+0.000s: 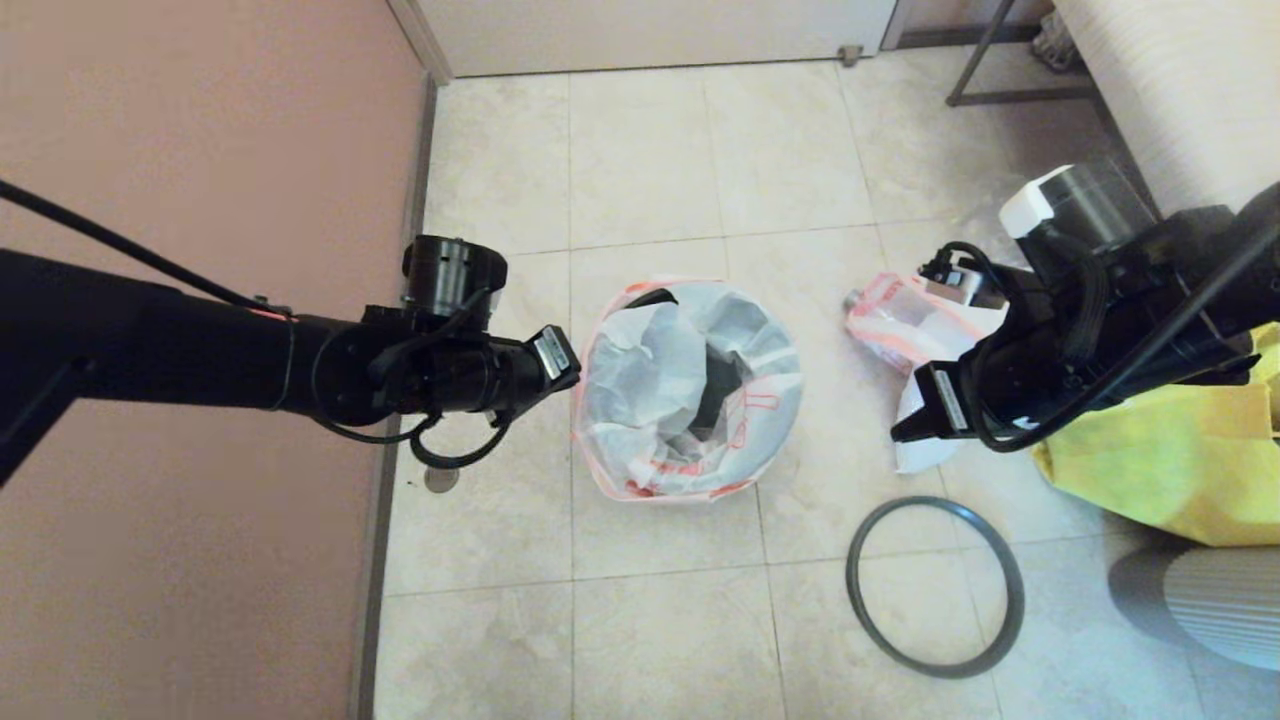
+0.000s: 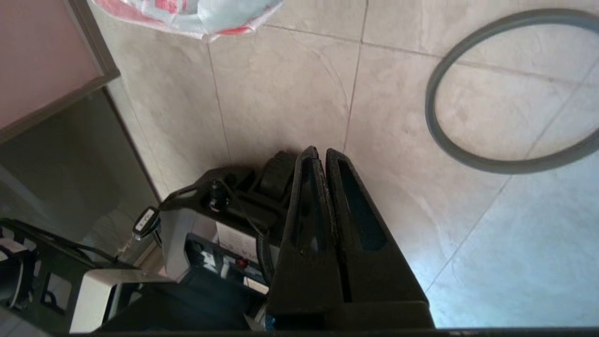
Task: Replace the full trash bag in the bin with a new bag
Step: Put the new garbage bag on the trash can
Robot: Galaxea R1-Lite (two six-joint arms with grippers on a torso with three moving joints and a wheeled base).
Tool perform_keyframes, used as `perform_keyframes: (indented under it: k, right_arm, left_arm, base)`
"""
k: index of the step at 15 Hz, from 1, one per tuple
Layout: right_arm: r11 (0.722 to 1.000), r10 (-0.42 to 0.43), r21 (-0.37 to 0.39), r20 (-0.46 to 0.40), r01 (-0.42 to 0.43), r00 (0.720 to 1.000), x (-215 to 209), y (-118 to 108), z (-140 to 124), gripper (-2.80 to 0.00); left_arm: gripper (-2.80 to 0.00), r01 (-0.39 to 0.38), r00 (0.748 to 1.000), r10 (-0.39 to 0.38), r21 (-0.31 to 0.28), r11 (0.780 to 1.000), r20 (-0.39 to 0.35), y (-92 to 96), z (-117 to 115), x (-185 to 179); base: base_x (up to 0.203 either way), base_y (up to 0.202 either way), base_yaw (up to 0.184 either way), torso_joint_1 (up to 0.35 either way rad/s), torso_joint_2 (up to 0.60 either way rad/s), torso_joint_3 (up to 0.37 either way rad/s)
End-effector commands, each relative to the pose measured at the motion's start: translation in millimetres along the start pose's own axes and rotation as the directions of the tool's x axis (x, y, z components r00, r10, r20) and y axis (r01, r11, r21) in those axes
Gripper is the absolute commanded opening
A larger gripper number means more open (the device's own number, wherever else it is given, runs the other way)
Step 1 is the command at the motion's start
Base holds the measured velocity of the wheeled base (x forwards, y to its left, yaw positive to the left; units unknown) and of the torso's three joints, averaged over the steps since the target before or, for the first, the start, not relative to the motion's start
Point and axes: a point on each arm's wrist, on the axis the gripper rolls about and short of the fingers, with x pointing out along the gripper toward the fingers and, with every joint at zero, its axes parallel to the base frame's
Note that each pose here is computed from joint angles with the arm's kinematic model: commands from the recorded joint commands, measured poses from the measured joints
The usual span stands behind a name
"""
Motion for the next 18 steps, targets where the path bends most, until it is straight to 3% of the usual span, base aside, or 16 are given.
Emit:
perform_keyframes:
  k: [1, 9, 14, 18]
  right_arm:
    - [1.0, 0.004, -0.004, -0.017, -0.004, 1.0, 5.6, 2.2, -1.0, -2.8]
    - [1.0, 0.009, -0.005, -0.007, -0.009, 1.0, 7.1, 2.5, 0.3, -2.8]
    - [1.0, 0.022, -0.008, 0.003, -0.022, 1.0, 6.9, 3.5, 1.5, -2.8]
    - [1.0, 0.024, -0.009, 0.009, -0.024, 1.0, 5.3, 3.8, 1.7, -2.8]
  left_arm:
    - [-2.8, 0.003, 1.0, -0.003, -0.003, 1.0, 0.001, -0.9, 0.2, 0.7]
    - [-2.8, 0.048, 0.998, -0.048, 0.002, 0.999, -0.048, -6.6, -7.1, 7.9]
    - [-2.8, -0.056, 0.997, 0.056, -0.005, 0.998, -0.048, 13.5, -13.6, 49.9]
    - [-2.8, -0.063, 0.998, 0.063, -0.021, 0.998, -0.01, 17.3, -2.9, 42.7]
  base:
    - [0.0, 0.0, 0.0, 0.0, 0.0, 0.0]
    - [0.0, 0.0, 0.0, 0.0, 0.0, 0.0]
    - [0.0, 0.0, 0.0, 0.0, 0.0, 0.0]
    - [0.0, 0.0, 0.0, 0.0, 0.0, 0.0]
